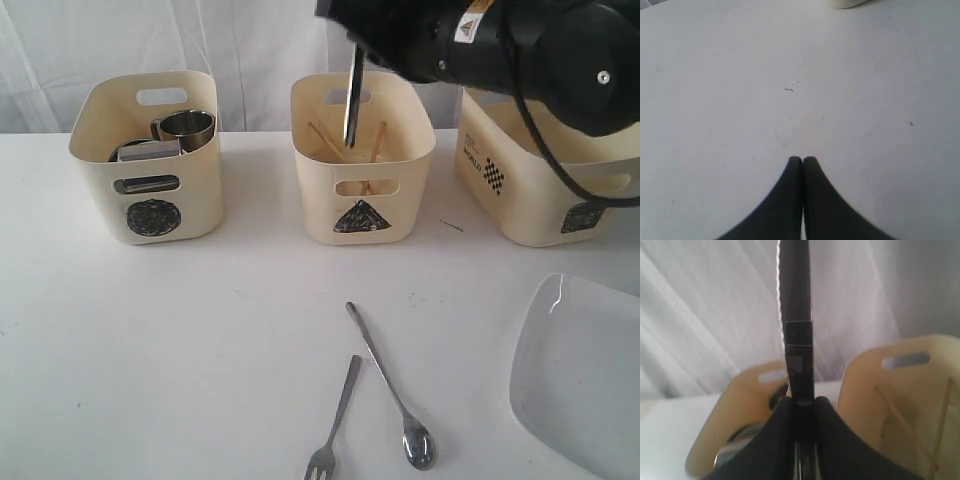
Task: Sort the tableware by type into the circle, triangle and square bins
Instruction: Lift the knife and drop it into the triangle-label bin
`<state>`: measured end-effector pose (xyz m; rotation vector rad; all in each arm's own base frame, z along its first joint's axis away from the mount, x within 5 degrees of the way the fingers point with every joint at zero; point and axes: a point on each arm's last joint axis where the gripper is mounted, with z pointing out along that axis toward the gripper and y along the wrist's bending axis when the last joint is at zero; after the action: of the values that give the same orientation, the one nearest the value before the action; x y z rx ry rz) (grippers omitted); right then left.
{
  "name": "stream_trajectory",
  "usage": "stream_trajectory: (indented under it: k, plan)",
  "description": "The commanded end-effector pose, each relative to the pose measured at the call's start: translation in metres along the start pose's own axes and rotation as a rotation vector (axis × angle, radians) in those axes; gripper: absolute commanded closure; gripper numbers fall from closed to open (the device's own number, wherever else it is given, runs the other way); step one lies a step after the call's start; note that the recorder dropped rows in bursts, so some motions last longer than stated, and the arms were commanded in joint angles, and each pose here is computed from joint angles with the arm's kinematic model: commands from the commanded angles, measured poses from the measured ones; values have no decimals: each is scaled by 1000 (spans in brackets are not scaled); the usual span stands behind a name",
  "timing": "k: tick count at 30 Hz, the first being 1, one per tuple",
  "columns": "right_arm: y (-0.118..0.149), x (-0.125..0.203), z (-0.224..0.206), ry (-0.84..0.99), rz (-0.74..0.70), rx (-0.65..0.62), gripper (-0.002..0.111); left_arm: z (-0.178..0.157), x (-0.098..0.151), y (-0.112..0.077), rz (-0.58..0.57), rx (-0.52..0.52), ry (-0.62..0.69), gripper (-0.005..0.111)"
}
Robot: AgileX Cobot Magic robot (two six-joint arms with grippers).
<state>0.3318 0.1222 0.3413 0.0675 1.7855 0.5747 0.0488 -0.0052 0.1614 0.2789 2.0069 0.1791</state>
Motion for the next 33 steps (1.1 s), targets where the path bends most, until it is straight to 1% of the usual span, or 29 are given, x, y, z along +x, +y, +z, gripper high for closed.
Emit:
stream_trajectory:
  k: [1,2,3,4,5,6,7,8,9,10,13,16,21,23,25,28,30,33]
  plan:
    - [-39,-12,29,-276,0,-37,108,1,4,-2,-8,11,18,107]
    - [-44,-10,36,-302,0,-44,108,1,4,-2,-8,11,18,107]
    - [-54,3,54,-279,-6,-29,108,1,4,-2,-8,11,18,107]
    - [-63,19,71,-231,-48,-1,108,1,4,-2,-8,11,18,107]
    - [-67,25,78,-216,-80,9,108,1,4,-2,-8,11,18,107]
    - [-74,37,93,-187,-164,28,108,1,4,-2,-8,11,18,107]
    - [-76,40,98,-180,-205,34,107,1,4,-2,-8,11,18,107]
    - [-80,46,109,-169,-293,45,102,1,4,-2,-8,11,18,107]
    - [-81,47,113,-161,-313,49,98,1,4,-2,-8,11,18,107]
    - [-83,48,120,-136,-304,58,90,1,4,-2,-8,11,18,107]
    - [-83,48,124,-117,-301,66,78,1,4,-2,-8,11,18,107]
    - [-83,46,123,-98,-301,73,72,1,4,-2,-8,11,18,107]
    - [-79,37,114,-44,-299,95,72,1,4,-2,-8,11,18,107]
    - [-75,30,106,-3,-297,113,72,1,4,-2,-8,11,18,107]
    - [-69,20,92,82,-293,145,72,1,4,-2,-8,11,18,107]
    - [-58,10,62,261,-274,206,74,1,4,-2,-8,11,18,107]
    - [-50,7,38,418,-252,250,82,1,4,-2,-8,11,18,107]
    - [-41,26,4,784,-242,298,97,1,4,-2,-8,11,18,107]
